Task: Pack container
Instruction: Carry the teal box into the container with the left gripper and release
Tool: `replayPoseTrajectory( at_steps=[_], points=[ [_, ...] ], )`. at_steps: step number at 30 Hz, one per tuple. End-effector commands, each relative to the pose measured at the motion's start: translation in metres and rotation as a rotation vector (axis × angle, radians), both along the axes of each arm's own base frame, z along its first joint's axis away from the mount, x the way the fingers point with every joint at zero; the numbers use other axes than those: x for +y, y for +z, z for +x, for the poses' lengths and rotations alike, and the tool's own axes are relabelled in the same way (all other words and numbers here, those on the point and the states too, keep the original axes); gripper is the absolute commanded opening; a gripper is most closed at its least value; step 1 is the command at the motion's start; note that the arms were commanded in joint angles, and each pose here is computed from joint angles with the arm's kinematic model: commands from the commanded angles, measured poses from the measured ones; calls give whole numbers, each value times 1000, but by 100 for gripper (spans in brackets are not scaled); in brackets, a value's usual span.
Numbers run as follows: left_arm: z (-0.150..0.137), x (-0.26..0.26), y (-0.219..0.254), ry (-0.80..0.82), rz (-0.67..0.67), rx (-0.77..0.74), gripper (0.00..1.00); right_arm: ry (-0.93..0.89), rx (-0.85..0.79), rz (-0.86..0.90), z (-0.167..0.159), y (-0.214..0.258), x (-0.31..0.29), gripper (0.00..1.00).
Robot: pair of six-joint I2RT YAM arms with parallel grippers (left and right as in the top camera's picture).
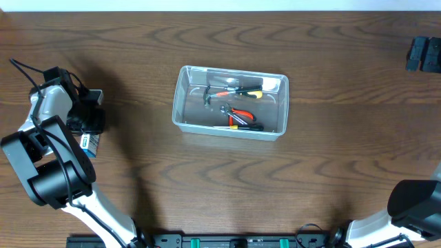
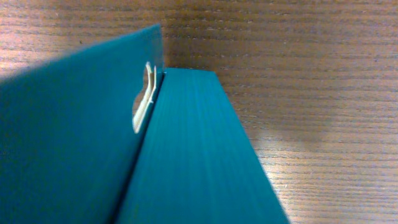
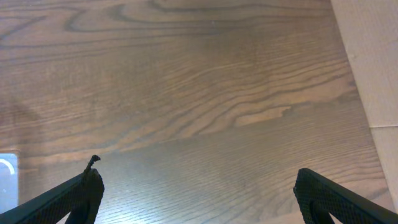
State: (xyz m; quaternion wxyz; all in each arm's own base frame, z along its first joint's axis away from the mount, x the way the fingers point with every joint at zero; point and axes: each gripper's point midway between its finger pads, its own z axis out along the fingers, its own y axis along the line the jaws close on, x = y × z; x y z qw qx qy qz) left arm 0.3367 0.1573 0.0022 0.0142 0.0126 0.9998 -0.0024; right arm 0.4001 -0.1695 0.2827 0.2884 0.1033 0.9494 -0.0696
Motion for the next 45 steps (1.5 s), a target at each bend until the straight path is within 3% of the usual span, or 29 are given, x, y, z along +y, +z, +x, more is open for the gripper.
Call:
replayPoseTrajectory(
  at_steps=[1,9,17,21,28,31,35,40,45],
  points=[
    [-3,-1,-3,-2,-8,10,6,-16,1,-9,-3,2,-2,99],
    [3,-2,13,35,-1,-8,6,-15,1,-9,-3,2,-2,99],
    [37,-42,116,-93,68,-197,6,-15,1,-9,-3,2,-2,99],
    [56,-95,167,-253,99,-343,6,-15,1,-9,-3,2,-2,99],
    [78,-232,216,-841,159,-584,6,-15,-5,-11,-2,3,-3,99],
    [80,-288,217,-1065,168,-644,6,-15,-5,-11,-2,3,-3,99],
    [76,-347,200,-1199,132,-660,6,-15,-4,-10,-2,2,-3,99],
    [57,-395,143,-1320,10,-538,6,-15,0,-8,-3,2,-2,99],
    [33,-406,86,-1376,-32,-343,6,-15,5,-6,-4,1,-2,99]
  ],
)
